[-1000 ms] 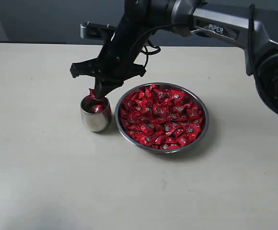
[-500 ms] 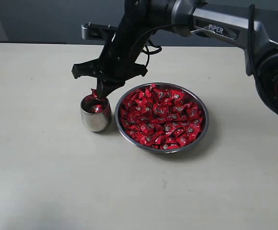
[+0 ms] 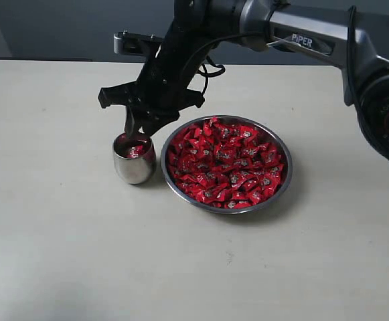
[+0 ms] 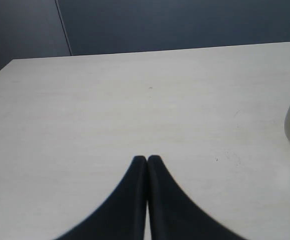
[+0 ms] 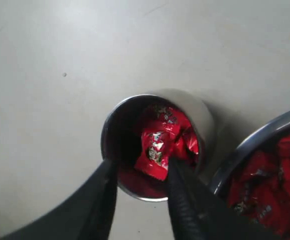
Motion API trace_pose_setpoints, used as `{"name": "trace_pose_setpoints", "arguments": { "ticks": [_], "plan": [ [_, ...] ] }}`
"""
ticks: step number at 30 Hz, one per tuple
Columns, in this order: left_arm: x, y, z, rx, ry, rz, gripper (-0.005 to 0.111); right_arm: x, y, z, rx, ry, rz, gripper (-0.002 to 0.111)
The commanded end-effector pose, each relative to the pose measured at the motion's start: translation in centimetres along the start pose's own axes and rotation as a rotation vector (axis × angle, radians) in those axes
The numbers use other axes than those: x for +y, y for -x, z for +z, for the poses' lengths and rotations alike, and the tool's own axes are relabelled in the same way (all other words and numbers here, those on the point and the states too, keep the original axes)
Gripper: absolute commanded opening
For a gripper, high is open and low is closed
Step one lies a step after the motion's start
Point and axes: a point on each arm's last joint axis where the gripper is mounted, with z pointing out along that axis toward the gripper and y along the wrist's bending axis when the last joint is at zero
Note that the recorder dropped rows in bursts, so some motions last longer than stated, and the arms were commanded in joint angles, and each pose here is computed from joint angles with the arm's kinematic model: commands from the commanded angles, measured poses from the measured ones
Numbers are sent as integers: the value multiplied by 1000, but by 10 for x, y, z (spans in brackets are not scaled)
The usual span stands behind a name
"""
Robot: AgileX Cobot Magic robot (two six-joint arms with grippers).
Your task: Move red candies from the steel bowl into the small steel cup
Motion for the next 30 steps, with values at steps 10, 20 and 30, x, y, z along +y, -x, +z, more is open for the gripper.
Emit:
{"name": "trace_pose_setpoints", "arguments": {
  "ticks": [10, 20, 30],
  "plan": [
    [0, 0, 0, -12, 3, -1, 0, 5, 0, -30, -30, -60, -72, 41],
    [0, 0, 0, -12, 3, -1, 0, -38, -44, -94, -296, -318, -131, 41],
    [0, 0, 0, -12, 3, -1, 0, -99, -97, -78, -191, -452, -127, 41]
  ]
}}
